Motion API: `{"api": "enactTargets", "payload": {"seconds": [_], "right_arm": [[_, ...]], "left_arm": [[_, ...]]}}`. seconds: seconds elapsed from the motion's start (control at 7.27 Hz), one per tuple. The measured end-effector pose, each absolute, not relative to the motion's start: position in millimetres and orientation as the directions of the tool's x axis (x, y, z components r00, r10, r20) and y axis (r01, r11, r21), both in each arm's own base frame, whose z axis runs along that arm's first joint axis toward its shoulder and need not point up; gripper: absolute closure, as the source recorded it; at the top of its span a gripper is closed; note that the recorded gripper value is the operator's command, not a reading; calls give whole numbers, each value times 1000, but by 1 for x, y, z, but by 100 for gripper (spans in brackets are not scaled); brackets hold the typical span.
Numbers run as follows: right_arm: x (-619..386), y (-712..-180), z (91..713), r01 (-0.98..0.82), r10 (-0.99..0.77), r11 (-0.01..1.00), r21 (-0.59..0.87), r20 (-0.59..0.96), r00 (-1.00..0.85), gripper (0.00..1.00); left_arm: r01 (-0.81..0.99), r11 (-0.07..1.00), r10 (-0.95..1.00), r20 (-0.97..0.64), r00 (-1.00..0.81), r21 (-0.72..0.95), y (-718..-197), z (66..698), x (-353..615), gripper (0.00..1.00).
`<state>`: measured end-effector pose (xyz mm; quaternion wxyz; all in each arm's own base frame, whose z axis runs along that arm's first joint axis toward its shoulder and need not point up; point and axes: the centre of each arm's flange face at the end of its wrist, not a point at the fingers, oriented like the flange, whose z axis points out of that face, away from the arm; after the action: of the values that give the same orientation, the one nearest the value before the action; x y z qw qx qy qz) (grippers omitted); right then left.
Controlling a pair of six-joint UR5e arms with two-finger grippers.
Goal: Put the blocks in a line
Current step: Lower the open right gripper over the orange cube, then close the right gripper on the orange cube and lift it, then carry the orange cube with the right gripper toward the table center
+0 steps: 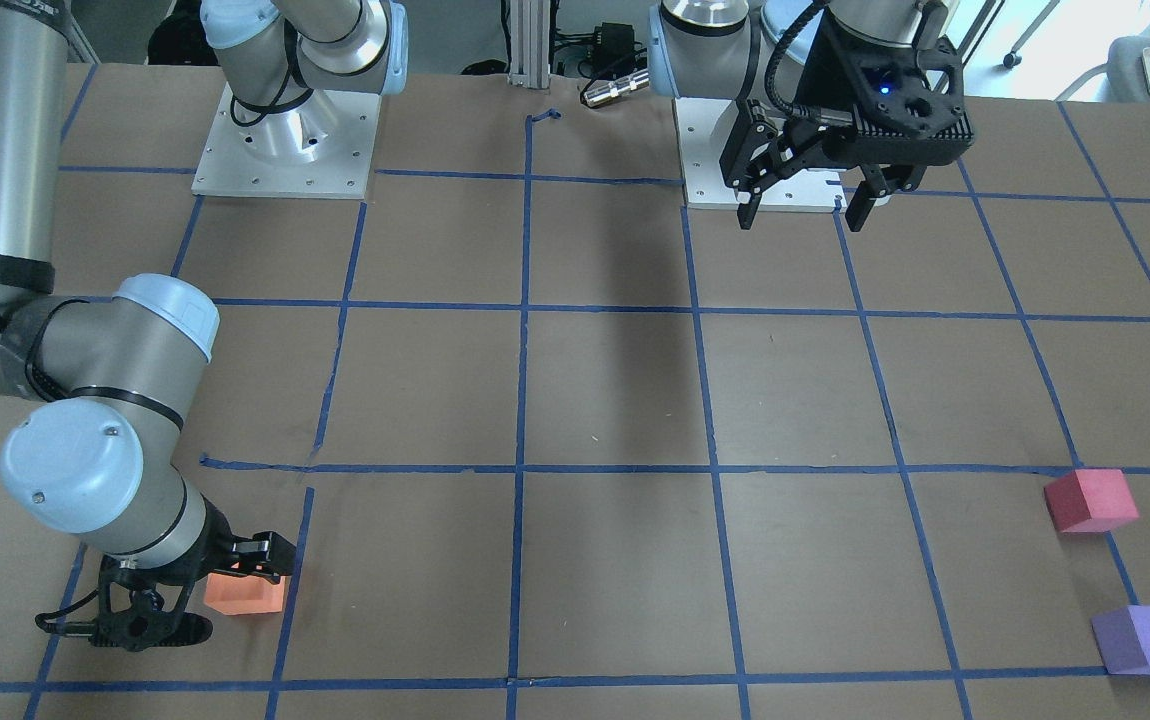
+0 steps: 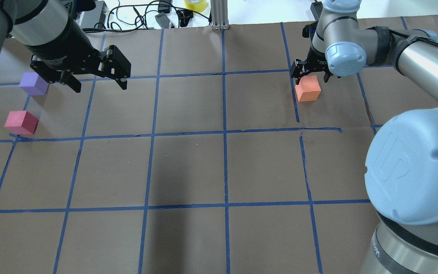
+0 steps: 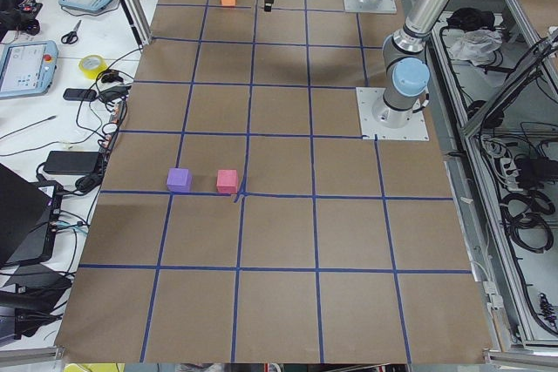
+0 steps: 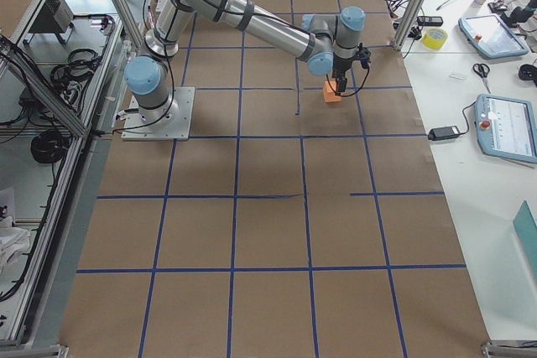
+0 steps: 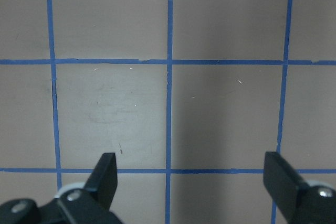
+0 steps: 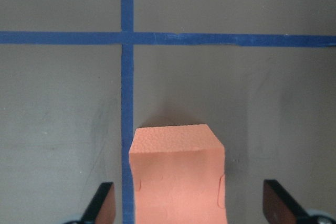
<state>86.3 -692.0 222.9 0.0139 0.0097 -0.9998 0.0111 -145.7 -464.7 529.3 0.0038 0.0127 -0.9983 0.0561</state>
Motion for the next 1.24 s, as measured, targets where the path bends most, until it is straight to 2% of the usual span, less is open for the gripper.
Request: {"api": "enactTargets", "payload": {"seconds": [0.14,0.28,0.55,0.83,1.24], "right_arm": [[86,-693,214,-18,-18,1000,-16,29,-999,40],[86,-694,207,-18,-18,1000,-17,34,-999,61],[88,-697,207,-10,-9,1000,-30,37,-999,81],[121,-702,224,-10,-8,998,-70,32,-999,82],[242,-698,271,26,21,993,-114,-43,-999,83]], "left_arm": [[-26,993,-25,9,-1000,-112,-465,529,-145,0],[-26,993,-25,8,-1000,-112,-466,529,-145,0],[-27,993,-26,8,-1000,-111,-466,528,-144,0],[-27,993,-26,8,-1000,-111,-466,528,-144,0],[-27,993,-26,5,-1000,-114,-464,530,-144,0]]}}
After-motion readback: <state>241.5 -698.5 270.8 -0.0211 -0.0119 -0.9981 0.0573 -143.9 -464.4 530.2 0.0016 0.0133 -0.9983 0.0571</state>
